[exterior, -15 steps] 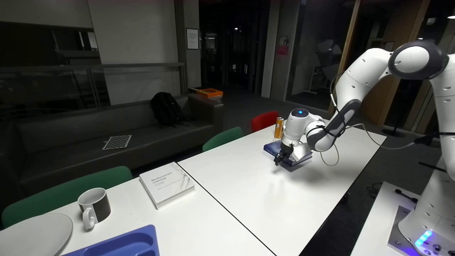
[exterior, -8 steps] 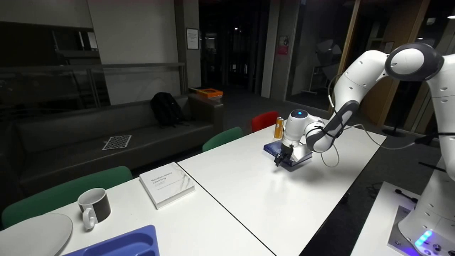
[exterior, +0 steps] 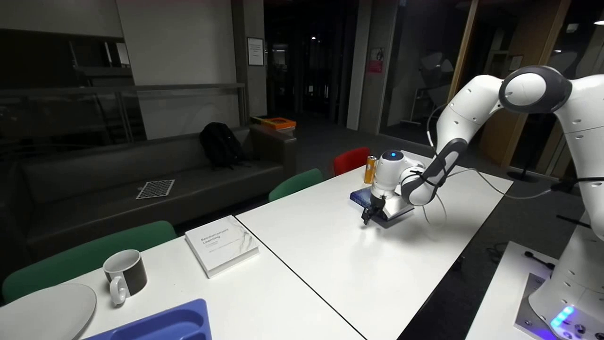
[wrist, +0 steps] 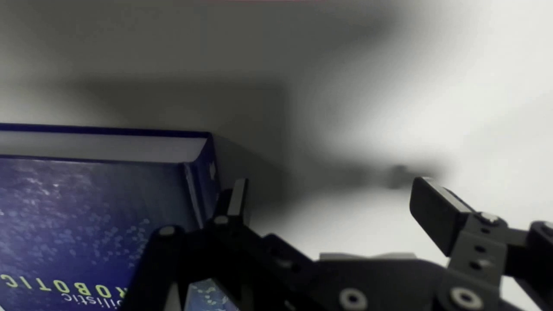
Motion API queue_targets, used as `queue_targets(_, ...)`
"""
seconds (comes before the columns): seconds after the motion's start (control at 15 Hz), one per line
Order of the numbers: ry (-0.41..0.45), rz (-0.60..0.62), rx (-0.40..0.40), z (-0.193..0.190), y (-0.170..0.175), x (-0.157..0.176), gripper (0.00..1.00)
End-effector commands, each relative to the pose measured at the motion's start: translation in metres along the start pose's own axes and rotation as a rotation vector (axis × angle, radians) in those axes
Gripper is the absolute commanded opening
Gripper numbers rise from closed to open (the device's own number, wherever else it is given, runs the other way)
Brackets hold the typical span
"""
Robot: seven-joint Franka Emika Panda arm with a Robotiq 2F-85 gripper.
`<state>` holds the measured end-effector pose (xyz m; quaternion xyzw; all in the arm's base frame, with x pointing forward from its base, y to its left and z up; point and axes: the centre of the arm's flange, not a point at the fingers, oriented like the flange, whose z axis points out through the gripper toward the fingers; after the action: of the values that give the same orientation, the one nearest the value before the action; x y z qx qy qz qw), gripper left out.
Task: Close the blue book
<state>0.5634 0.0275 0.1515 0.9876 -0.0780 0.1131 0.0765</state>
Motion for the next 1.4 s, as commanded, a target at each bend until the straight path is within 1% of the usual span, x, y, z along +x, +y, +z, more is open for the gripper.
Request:
queue_targets(0.0,-0.003,0.001,0.018,0.001,0.005,0.013,1.00)
queue_targets(1.33,-0.015,0.070,0.024,0.013,0.043,0.010,1.00)
